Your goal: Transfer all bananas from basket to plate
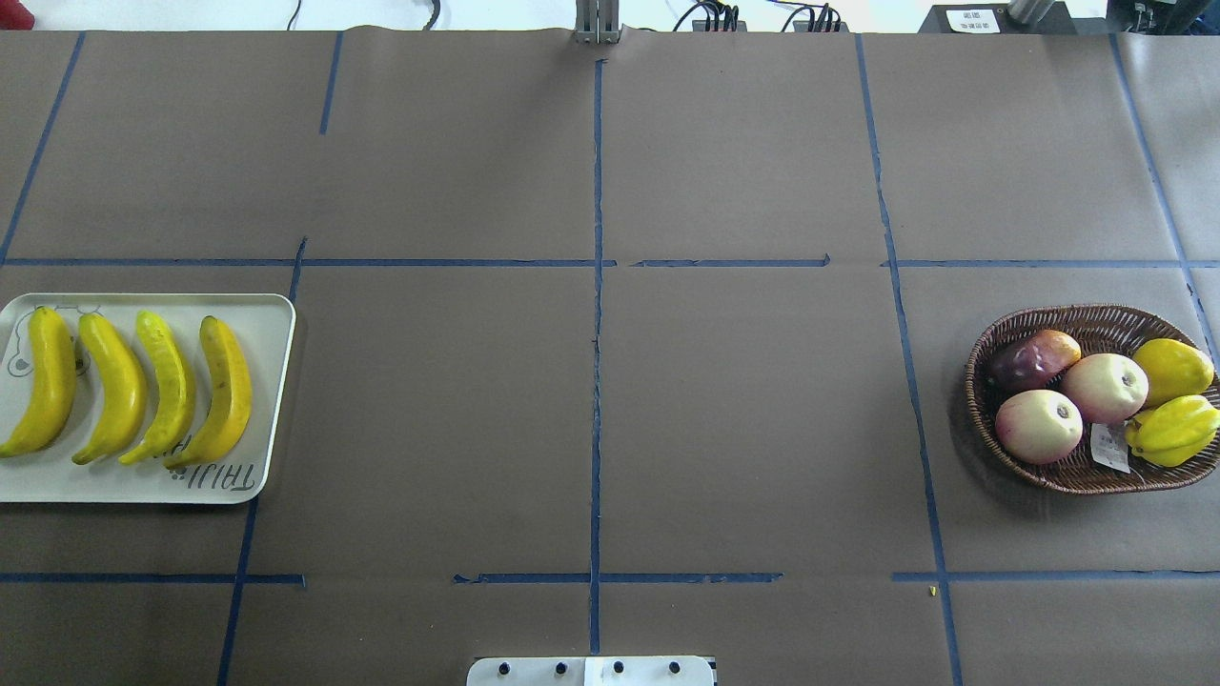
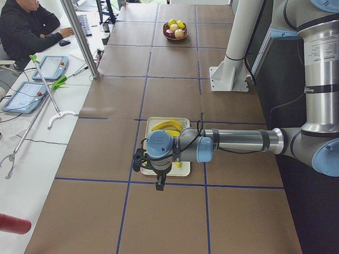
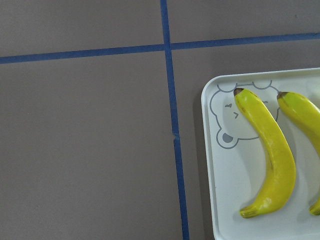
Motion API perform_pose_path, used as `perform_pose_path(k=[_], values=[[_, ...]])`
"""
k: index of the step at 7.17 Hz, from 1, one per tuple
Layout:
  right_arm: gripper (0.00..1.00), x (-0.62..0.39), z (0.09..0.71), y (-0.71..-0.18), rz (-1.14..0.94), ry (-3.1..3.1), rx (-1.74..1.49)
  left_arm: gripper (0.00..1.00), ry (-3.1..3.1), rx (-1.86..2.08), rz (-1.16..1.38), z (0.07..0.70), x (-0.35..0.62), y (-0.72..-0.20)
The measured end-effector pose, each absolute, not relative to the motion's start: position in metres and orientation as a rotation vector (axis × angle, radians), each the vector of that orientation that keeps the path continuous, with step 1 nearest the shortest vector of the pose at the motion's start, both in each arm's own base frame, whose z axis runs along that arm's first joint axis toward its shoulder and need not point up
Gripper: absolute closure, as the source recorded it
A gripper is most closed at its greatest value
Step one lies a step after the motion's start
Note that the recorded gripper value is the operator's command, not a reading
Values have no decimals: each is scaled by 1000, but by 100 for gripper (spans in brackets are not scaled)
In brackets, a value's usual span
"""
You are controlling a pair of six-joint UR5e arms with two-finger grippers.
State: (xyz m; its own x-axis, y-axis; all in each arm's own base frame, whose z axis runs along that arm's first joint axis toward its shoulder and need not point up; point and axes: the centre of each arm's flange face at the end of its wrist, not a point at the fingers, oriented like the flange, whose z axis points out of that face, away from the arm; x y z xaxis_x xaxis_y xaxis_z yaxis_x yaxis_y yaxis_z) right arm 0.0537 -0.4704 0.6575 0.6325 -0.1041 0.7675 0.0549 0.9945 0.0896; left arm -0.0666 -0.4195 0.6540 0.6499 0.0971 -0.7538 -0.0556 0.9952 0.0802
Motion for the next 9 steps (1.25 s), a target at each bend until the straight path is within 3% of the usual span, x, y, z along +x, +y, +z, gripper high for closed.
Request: perform_pose_path(k=[6, 9], values=[[0, 73, 691, -458, -18, -891, 15, 0, 861, 45, 75, 655, -67, -422], [0, 78, 650, -465, 52, -885, 50, 0, 864, 46, 75, 654, -67, -423]])
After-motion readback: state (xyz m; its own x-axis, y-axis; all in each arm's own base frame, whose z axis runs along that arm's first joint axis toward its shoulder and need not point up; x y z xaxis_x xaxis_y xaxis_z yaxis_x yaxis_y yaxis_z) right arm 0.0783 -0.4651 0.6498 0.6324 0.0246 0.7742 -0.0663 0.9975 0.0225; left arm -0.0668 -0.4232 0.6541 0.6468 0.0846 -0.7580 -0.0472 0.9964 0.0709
